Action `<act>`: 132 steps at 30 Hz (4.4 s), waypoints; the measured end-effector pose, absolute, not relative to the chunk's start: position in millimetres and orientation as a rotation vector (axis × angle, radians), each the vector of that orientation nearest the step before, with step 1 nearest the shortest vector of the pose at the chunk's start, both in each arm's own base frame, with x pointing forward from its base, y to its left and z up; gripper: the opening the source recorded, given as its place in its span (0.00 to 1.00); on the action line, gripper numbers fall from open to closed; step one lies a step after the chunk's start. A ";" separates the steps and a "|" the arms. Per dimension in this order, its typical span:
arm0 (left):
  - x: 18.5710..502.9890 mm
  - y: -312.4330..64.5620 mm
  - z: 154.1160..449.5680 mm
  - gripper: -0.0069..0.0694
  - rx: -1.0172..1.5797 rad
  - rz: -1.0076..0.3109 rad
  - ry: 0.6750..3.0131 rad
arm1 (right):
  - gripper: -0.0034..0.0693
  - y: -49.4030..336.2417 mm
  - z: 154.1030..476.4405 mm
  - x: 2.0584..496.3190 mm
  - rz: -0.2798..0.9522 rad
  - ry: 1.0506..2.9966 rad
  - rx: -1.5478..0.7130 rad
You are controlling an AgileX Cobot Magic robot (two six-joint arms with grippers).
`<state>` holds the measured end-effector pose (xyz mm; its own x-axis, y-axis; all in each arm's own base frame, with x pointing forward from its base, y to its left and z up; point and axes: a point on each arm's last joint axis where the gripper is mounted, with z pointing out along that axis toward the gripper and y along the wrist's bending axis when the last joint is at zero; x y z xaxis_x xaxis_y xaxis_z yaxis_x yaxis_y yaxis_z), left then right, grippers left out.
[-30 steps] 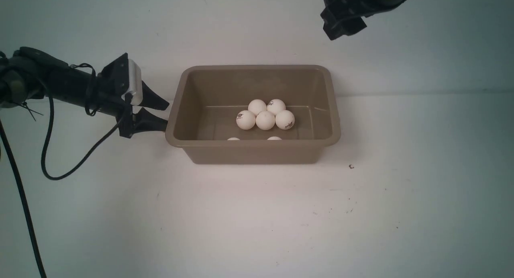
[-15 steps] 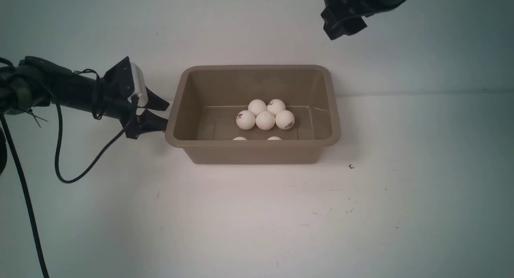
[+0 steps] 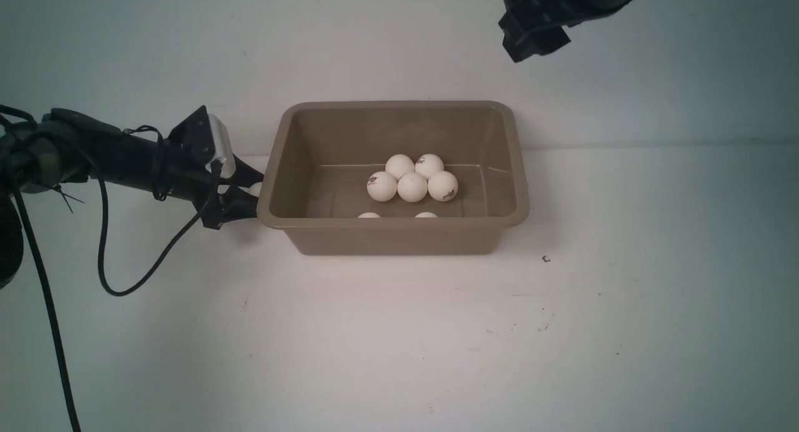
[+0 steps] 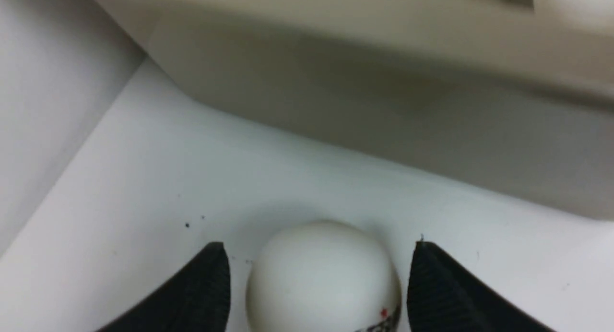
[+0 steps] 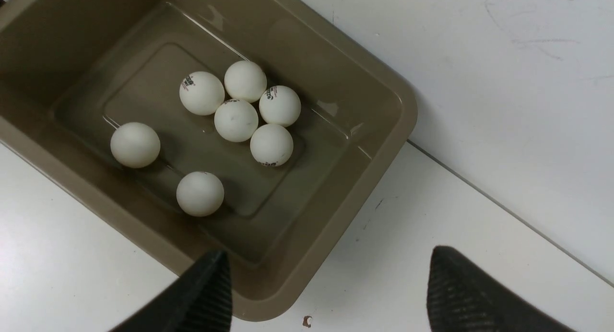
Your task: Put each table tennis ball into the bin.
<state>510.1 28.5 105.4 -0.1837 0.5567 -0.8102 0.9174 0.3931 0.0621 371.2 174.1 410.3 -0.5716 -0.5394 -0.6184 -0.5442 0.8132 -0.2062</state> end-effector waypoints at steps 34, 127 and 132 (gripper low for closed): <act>479.8 11.9 280.9 0.55 1.169 -0.415 1.891 | 0.73 174.2 410.3 371.1 0.010 2.299 -0.793; 116.3 -29.5 264.3 0.08 0.497 -0.083 1.886 | 0.03 15.4 273.4 89.6 -0.130 1.876 -0.492; 116.3 -30.0 263.9 0.08 0.476 -0.104 1.888 | 0.03 14.5 272.7 88.9 -0.139 1.885 -0.493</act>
